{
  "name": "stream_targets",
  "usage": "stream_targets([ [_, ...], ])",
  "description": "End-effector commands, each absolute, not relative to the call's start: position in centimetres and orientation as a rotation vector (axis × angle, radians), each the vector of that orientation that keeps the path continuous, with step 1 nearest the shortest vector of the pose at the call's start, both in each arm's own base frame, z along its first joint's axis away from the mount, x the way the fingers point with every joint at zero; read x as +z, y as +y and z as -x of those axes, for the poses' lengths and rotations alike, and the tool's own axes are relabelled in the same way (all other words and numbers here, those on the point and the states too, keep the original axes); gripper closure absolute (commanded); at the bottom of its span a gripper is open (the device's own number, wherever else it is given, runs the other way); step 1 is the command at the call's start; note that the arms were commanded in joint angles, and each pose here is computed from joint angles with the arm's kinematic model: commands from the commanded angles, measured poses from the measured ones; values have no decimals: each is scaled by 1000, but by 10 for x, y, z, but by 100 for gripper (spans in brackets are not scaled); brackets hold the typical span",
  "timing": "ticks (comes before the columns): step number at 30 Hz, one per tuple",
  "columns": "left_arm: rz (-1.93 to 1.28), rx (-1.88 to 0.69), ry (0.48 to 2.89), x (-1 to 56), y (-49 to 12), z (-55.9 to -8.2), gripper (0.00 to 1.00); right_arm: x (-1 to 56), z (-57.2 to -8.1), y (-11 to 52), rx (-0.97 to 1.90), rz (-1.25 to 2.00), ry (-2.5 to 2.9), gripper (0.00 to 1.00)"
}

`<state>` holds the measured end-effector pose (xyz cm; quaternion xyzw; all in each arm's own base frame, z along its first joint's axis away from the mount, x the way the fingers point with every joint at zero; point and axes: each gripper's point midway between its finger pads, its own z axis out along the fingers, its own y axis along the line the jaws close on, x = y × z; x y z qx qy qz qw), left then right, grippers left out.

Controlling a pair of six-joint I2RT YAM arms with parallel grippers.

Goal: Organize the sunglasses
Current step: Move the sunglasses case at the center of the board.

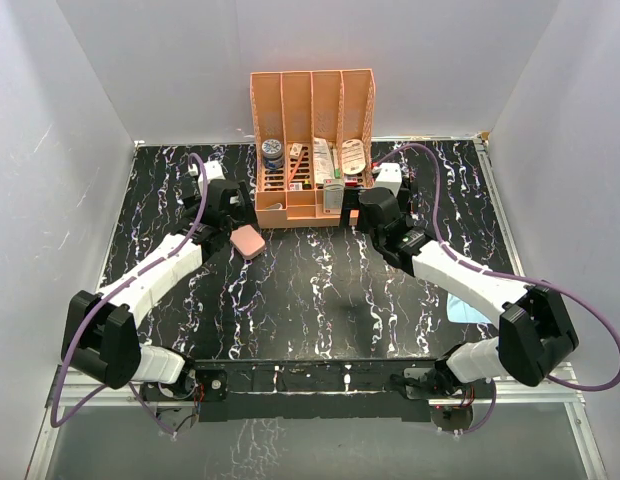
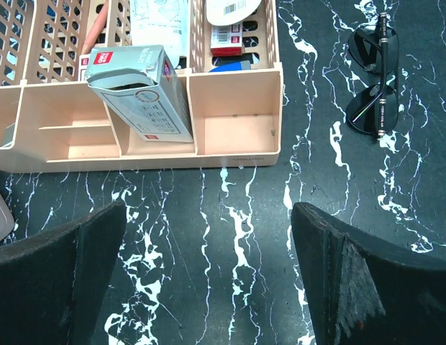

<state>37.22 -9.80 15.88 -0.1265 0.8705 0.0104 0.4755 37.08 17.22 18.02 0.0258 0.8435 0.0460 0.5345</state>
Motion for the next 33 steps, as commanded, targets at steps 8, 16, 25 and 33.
stream_targets([
  [8, 423, 125, 2103, 163, -78, -361, 1, 189, -372, 168, 118, -97, 1960, 2],
  [16, 417, 143, 2187, 143, -82, -357, 1, 201, -371, 166, 135, -119, 1931, 2],
  [25, 584, 273, 2314, 124, -81, -358, 9, 217, -367, 172, 215, -138, 1895, 2],
  [33, 602, 176, 2384, 96, -103, -365, 6, 220, -365, 171, 226, -144, 1893, 2],
])
